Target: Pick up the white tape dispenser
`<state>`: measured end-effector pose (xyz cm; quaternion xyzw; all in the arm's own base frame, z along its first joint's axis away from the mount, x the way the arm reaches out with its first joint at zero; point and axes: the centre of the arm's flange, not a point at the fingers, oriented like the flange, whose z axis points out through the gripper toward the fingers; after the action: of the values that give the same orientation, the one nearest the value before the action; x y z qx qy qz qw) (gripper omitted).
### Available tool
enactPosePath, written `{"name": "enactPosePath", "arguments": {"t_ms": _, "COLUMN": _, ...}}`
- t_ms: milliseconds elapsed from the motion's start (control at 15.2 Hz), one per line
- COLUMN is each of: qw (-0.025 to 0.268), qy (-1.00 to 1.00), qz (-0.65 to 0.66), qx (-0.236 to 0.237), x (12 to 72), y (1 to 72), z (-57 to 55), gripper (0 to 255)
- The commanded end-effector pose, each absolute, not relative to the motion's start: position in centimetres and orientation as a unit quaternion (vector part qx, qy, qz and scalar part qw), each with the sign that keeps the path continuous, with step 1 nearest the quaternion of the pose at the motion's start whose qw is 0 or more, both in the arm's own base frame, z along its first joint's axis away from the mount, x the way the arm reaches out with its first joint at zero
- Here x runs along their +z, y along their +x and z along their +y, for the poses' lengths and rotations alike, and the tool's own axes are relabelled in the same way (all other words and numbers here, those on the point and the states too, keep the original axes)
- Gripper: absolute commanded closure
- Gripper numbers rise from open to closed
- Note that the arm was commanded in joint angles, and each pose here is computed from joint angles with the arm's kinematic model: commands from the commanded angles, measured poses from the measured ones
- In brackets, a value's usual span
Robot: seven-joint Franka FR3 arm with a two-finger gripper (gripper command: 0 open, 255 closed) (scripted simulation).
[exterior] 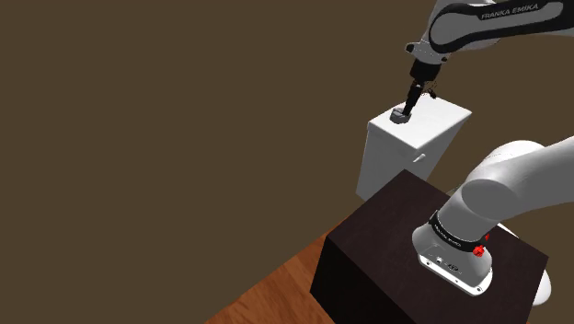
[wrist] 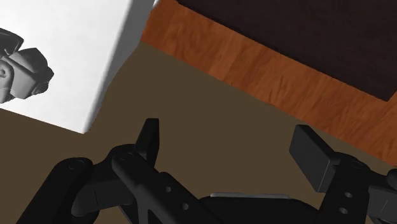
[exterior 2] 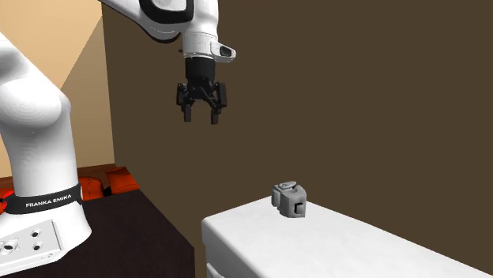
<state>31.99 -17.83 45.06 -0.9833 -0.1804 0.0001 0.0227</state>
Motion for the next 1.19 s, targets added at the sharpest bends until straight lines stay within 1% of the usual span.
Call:
{"name": "enactPosePath", "arguments": {"t_ms": 0, "qw": 0.022, "qy": -0.979, "qz": -0.2, "qx": -0.001, "x": 43.9, "y": 32.4, "z": -20.2, "gripper": 0}}
{"name": "enactPosePath", "arguments": {"t_ms": 528, "qw": 0.022, "qy": -0.961, "qz": -0.274, "qx": -0.006, "x": 38.9, "y": 35.9, "z": -28.9, "gripper": 0}}
{"name": "enactPosePath", "arguments": {"t_ms": 1122, "qw": 0.022, "qy": -0.935, "qz": -0.355, "qx": -0.011, "x": 33.4, "y": 41.3, "z": -37.8, "gripper": 0}}
